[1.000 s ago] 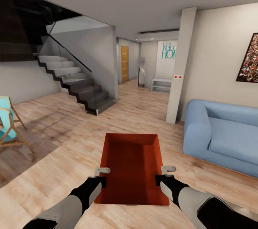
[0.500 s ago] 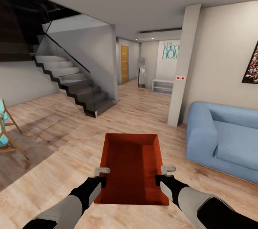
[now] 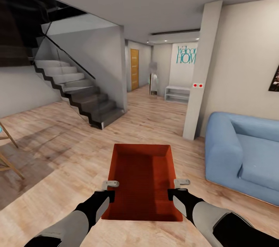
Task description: Move the two storage containers from the living room to the garage. In the garage, place one container on the floor and stack the other container on top of it (either order is fine).
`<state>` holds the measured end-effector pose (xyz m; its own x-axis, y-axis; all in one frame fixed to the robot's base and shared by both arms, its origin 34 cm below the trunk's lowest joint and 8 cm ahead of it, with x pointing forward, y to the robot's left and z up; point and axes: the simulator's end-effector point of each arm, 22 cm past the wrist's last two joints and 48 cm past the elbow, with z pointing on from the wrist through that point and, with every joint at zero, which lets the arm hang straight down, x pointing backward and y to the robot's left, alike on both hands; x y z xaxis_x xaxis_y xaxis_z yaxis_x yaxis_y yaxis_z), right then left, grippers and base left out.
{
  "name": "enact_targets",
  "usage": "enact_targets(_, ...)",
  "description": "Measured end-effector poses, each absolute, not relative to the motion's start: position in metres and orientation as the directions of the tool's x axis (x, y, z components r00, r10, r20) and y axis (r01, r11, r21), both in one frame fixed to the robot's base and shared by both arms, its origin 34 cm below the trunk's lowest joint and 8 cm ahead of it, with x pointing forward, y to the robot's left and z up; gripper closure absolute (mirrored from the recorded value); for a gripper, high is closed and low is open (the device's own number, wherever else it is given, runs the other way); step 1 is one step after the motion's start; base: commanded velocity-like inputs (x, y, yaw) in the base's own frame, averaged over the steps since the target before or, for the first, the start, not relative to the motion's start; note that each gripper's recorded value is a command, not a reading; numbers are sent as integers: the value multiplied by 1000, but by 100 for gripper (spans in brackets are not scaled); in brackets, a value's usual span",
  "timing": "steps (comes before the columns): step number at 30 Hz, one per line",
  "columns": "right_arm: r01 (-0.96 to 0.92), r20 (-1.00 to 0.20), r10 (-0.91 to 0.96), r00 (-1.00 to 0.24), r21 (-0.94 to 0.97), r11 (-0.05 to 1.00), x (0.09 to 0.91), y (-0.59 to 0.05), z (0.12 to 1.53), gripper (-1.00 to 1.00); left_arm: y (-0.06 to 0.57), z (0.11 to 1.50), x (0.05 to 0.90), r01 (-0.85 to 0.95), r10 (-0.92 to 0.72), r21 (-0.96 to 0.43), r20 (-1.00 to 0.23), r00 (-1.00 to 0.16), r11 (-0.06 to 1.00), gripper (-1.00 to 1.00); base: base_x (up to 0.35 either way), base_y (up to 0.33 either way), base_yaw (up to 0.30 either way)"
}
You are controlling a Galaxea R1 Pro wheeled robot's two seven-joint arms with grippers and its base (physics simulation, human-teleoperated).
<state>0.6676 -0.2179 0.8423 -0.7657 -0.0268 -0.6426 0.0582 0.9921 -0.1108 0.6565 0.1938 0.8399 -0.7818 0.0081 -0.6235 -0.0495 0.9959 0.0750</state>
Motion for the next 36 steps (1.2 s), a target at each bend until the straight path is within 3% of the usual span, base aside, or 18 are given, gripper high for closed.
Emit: enact_targets(36, 58, -643, -27, -766, -111, 992, 668, -218, 842, 100, 194, 840, 656, -50, 8, 75, -624, -782, 996, 100, 322, 0, 0)
